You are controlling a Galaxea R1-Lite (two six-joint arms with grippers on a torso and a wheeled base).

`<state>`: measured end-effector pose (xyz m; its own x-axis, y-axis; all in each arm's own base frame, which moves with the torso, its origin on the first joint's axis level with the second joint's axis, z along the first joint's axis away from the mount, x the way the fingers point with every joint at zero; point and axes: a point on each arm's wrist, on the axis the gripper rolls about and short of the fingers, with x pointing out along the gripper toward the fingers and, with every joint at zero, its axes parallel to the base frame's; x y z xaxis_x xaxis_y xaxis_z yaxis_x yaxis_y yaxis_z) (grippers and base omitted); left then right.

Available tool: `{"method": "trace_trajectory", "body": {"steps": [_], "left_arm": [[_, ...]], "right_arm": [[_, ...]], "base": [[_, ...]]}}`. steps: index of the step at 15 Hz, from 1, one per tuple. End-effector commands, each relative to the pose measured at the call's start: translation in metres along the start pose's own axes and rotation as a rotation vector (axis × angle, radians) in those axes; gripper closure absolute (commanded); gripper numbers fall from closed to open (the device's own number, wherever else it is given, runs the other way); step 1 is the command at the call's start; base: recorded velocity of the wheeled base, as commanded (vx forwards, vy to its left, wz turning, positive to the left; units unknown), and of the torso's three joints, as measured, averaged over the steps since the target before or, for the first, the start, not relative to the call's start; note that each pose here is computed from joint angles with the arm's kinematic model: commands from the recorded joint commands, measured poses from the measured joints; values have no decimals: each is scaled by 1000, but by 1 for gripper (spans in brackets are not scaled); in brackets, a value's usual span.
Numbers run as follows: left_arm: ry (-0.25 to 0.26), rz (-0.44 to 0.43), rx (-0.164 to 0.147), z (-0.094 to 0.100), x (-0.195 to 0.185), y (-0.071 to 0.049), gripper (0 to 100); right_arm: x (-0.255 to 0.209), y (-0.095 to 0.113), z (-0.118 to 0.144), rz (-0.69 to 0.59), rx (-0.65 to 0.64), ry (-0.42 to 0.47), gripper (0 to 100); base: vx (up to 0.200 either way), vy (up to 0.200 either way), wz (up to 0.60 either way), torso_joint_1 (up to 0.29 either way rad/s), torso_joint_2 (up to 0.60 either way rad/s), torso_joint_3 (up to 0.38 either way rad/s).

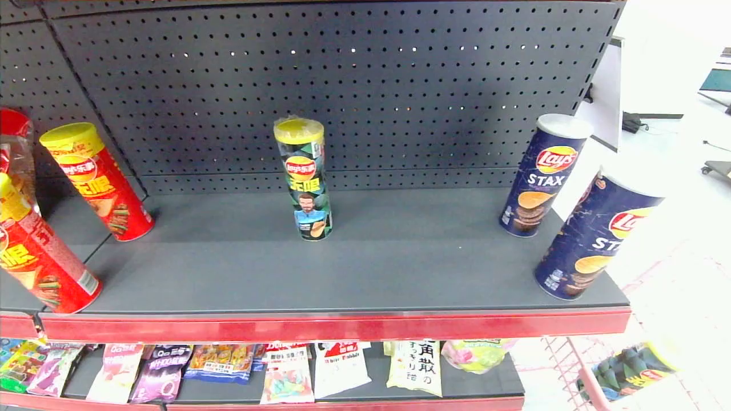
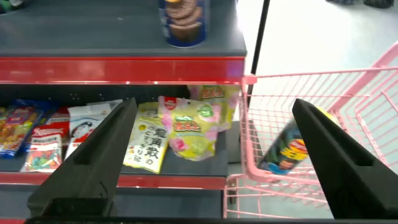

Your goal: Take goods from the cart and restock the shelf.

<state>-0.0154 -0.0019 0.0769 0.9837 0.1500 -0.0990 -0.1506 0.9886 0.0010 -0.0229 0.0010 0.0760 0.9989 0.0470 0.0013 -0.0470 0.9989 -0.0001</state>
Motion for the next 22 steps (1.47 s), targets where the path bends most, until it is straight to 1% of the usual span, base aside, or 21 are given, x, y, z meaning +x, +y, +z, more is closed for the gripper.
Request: {"method": "trace_trajectory", "body": {"steps": [1, 3, 8, 15, 20, 22], "left_arm": [[-1, 1, 0, 0, 0, 0, 0], [-1, 1, 0, 0, 0, 0, 0], [-1, 1, 0, 0, 0, 0, 0], [-1, 1, 0, 0, 0, 0, 0], [-1, 1, 0, 0, 0, 0, 0], [-1, 1, 0, 0, 0, 0, 0]], "right_arm": [[0, 0, 0, 1, 0, 1, 0], [0, 0, 0, 1, 0, 0, 0], [0, 0, 0, 1, 0, 1, 0], [0, 0, 0, 1, 0, 1, 0], [0, 0, 0, 1, 0, 0, 0], [0, 0, 0, 1, 0, 1, 0]], "base": [[0, -200, 0, 2, 7, -7], [0, -200, 0, 0, 2, 5], [0, 0, 0, 0, 0, 0], [0, 0, -600, 2, 4, 5], [0, 0, 0, 0, 0, 0], [-200, 0, 0, 5, 2, 2]]}}
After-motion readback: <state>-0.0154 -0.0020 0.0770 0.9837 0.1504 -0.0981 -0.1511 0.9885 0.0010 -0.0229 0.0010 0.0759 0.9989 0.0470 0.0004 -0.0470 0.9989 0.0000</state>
